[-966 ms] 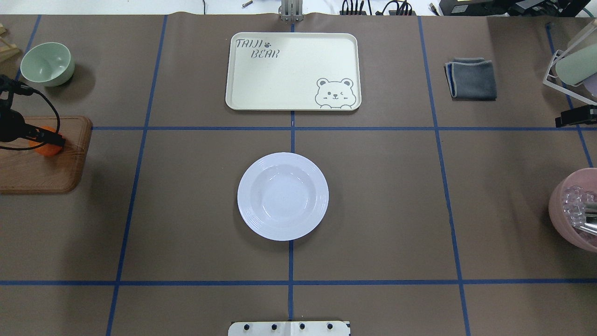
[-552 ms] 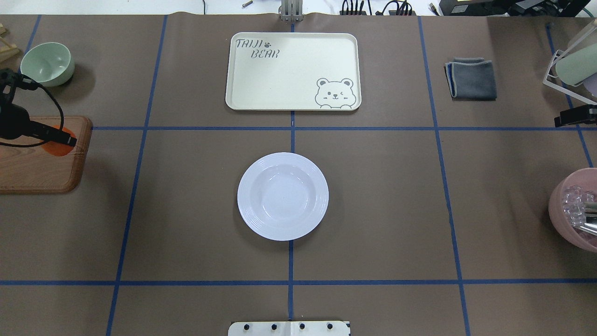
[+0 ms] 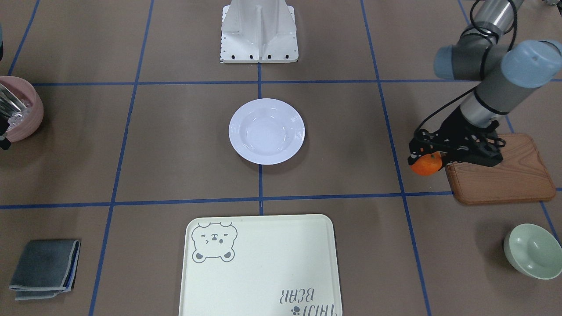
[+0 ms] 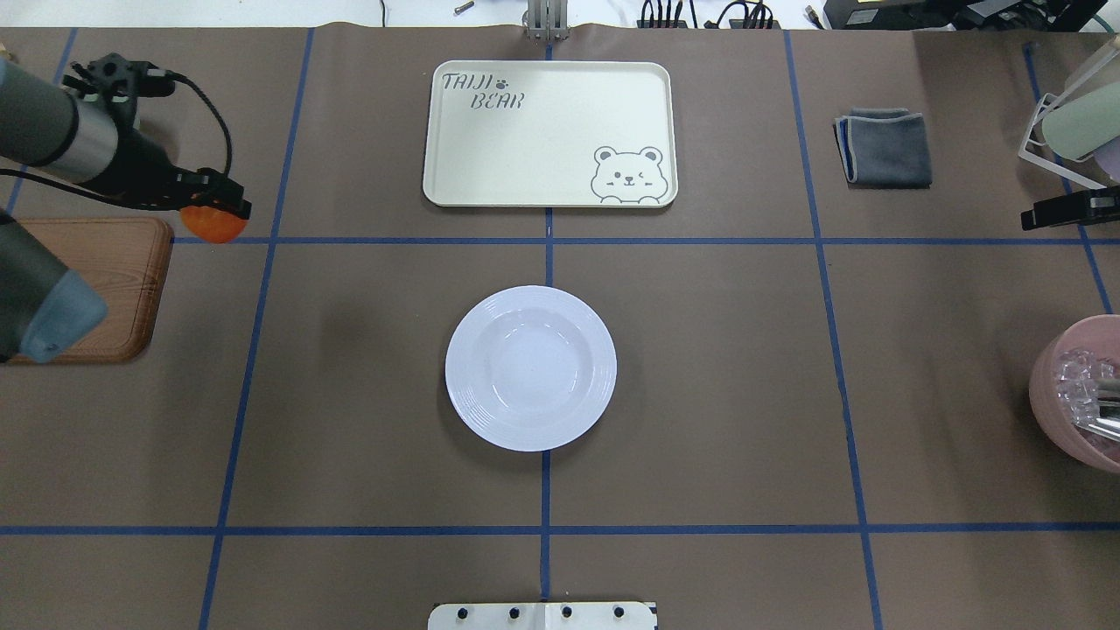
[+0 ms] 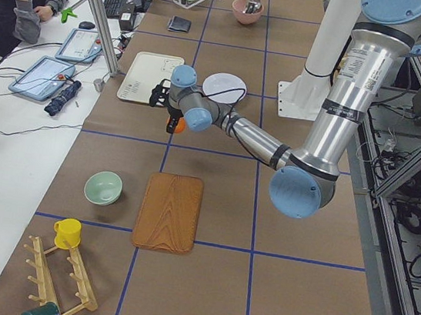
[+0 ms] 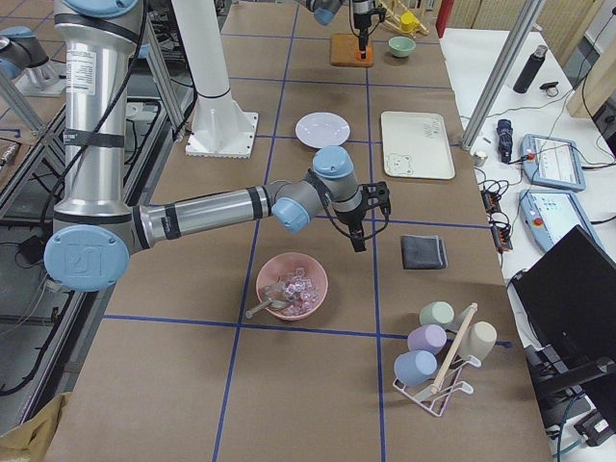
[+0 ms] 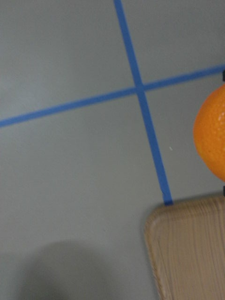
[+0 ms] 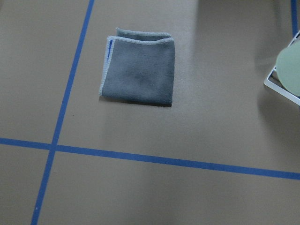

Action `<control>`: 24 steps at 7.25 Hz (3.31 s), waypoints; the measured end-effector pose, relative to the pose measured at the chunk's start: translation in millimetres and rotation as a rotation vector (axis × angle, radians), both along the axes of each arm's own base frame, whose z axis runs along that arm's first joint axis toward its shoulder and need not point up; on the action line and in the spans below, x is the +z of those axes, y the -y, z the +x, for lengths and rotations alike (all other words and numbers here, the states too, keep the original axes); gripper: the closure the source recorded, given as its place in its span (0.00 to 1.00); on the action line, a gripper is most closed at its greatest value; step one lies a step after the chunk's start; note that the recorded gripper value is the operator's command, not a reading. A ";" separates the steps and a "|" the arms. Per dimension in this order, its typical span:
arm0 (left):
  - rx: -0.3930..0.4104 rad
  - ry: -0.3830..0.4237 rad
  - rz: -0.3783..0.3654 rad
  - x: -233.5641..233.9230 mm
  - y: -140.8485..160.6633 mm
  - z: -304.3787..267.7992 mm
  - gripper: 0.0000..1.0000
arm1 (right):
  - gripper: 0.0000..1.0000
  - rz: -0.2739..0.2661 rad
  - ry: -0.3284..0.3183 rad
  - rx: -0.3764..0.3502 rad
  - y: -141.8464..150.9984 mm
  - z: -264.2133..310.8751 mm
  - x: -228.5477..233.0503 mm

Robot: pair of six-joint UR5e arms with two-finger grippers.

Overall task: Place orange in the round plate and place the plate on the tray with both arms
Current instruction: 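Carry the orange with the left gripper over the plate while the right arm moves in, then release the orange onto the plate and withdraw the left arm while the right approaches, then move the right gripper to the plate rim nearest the robot and grip it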

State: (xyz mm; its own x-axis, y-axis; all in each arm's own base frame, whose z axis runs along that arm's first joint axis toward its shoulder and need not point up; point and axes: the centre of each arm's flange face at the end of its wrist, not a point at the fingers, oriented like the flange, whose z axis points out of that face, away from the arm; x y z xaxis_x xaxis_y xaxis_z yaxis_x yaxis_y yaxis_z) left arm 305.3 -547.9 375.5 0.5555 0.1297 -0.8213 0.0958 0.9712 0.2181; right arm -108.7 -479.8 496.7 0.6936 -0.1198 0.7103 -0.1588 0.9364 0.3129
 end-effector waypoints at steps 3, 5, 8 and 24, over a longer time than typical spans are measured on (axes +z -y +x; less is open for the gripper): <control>-0.055 0.019 -0.081 -102.9 -35.2 129.3 1.00 | 0.01 0.135 0.038 -0.109 16.8 -55.7 -57.4; -0.079 0.006 -0.115 -150.6 -87.0 205.2 1.00 | 0.01 0.187 0.061 -0.178 12.9 -99.4 -86.4; -0.108 0.010 -0.139 -188.3 -165.9 283.8 1.00 | 0.01 0.229 0.047 -0.222 1.3 -148.6 -102.1; 0.121 0.282 -0.006 99.7 48.8 -211.6 0.00 | 0.01 -0.132 0.251 0.048 -86.7 -264.1 -152.7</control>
